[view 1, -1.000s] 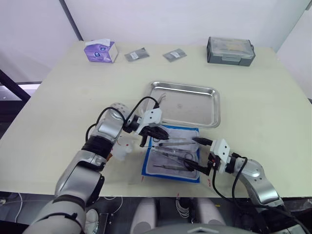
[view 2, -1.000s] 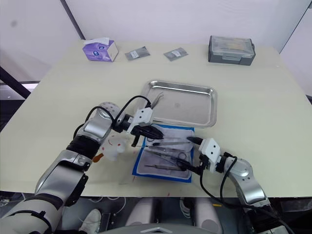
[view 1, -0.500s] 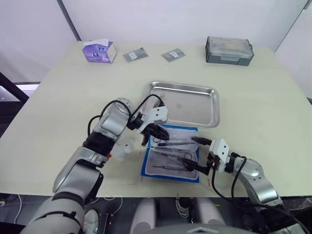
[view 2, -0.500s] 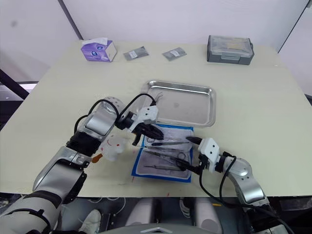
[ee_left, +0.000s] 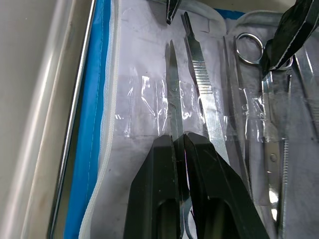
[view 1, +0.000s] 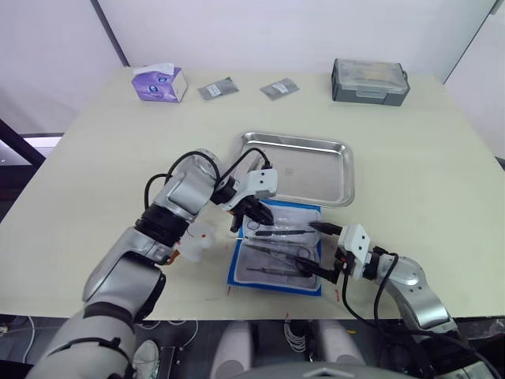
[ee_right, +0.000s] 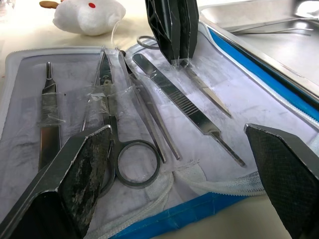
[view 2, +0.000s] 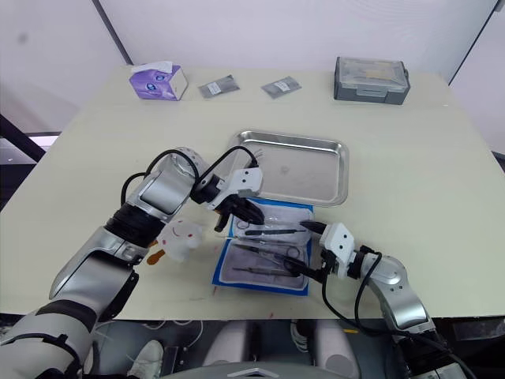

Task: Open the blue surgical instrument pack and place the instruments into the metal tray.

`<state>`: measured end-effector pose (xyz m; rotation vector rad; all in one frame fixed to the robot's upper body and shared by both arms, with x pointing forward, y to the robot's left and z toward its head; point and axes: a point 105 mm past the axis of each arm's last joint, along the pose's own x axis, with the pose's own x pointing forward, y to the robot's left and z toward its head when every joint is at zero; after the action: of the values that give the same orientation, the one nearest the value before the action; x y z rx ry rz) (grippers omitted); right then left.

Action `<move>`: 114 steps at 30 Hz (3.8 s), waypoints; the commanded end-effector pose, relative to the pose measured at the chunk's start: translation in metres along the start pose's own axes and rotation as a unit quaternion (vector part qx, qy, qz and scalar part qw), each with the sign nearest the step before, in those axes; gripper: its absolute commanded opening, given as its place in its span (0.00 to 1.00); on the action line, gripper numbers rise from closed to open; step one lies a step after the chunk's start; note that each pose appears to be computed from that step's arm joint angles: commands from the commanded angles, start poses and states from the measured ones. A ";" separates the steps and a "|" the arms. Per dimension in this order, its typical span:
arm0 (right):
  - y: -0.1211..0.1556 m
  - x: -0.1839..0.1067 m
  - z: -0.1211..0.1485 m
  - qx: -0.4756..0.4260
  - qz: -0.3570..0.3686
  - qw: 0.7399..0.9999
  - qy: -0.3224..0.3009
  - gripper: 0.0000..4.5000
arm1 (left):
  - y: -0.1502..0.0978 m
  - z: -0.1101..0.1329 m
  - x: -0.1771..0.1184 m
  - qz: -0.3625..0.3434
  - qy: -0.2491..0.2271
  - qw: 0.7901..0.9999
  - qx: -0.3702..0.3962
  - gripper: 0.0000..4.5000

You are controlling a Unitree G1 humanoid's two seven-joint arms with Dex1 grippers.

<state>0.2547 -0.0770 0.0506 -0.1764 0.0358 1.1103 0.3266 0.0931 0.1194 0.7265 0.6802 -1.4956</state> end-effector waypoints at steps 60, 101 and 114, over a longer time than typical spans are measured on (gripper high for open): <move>0.017 -0.002 -0.031 0.053 0.025 0.997 0.052 1.00 | -0.010 -0.021 -0.067 0.009 0.037 0.999 -0.013 0.01; 0.013 -0.006 -0.033 0.065 0.022 0.994 0.080 1.00 | 0.064 0.038 -0.065 0.387 -0.205 0.863 -0.251 0.01; 0.015 -0.004 -0.031 0.067 0.016 0.994 0.079 1.00 | 0.075 0.013 -0.039 0.421 -0.178 0.838 -0.299 0.01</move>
<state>0.2544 -0.0788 0.0509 -0.1745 0.1033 1.1123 0.3982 0.1026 0.1503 0.1724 0.4480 -0.5328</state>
